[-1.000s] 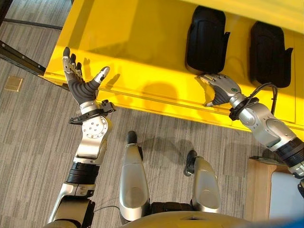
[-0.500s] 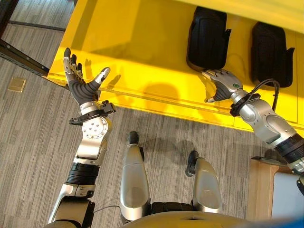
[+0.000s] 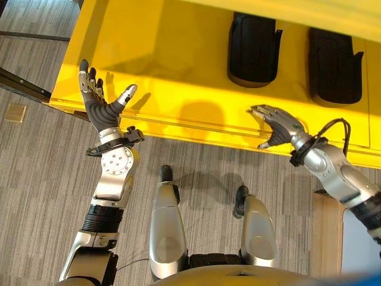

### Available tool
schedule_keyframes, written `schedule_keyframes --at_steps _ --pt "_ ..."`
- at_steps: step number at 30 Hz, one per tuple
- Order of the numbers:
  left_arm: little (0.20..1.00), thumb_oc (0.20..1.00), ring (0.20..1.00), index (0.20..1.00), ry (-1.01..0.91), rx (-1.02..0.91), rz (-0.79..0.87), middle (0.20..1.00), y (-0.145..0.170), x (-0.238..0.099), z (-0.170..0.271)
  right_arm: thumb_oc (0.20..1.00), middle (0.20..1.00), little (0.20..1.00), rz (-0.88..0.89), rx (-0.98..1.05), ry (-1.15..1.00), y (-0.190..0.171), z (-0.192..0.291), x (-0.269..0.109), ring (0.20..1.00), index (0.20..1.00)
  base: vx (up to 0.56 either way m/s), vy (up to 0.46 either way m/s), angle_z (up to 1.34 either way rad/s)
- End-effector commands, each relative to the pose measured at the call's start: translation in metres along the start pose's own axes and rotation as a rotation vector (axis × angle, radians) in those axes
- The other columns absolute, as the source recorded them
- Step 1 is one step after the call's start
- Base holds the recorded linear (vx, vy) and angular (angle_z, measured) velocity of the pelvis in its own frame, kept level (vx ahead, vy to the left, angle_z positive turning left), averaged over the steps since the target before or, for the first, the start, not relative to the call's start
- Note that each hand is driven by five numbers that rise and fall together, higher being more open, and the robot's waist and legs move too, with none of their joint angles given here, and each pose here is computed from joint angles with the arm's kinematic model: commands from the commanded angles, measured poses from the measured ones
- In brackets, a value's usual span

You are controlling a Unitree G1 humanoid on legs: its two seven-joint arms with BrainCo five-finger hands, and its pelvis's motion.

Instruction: Move parts from the plastic box to the shelf.

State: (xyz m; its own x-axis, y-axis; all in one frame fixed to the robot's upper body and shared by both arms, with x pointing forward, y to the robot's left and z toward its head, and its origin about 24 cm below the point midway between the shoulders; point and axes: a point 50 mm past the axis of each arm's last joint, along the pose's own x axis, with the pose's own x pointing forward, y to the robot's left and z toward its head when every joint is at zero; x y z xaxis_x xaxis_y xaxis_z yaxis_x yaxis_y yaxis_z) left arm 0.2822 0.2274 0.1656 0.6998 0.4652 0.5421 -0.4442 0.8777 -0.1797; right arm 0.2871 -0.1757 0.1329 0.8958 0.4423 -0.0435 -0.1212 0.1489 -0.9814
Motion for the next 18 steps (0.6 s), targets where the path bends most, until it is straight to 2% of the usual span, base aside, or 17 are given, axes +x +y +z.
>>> schedule_keyframes --at_steps 1,6,11,15,18 --pt "1.000 1.000 1.000 1.000 -0.144 -0.047 -0.026 1.000 0.005 -0.001 0.029 1.000 1.000 1.000 0.098 0.023 -0.041 0.009 0.003 -0.010 1.000 1.000 -0.04 -0.009 -0.01" --pt "1.000 1.000 1.000 1.000 -0.132 -0.055 -0.043 1.000 0.005 -0.004 0.027 1.000 1.000 1.000 0.090 0.039 -0.082 0.014 0.008 -0.018 1.000 1.000 -0.04 -0.010 -0.02" --pt "1.000 1.000 1.000 1.000 -0.133 -0.053 -0.056 1.000 0.002 -0.007 0.027 1.000 1.000 1.000 -0.047 0.047 -0.158 0.000 0.017 -0.019 1.000 1.000 -0.02 0.005 -0.01" --pt "1.000 1.000 1.000 1.000 -0.101 -0.058 -0.045 1.000 0.004 -0.010 0.023 1.000 1.000 1.000 -0.223 0.094 -0.262 -0.025 0.032 -0.020 1.000 1.000 -0.01 0.032 -0.08" --pt "1.000 1.000 1.000 1.000 -0.083 -0.054 -0.046 1.000 0.005 -0.012 0.021 1.000 1.000 1.000 -0.245 0.122 -0.281 -0.030 0.037 -0.018 1.000 1.000 0.02 0.033 -0.06"
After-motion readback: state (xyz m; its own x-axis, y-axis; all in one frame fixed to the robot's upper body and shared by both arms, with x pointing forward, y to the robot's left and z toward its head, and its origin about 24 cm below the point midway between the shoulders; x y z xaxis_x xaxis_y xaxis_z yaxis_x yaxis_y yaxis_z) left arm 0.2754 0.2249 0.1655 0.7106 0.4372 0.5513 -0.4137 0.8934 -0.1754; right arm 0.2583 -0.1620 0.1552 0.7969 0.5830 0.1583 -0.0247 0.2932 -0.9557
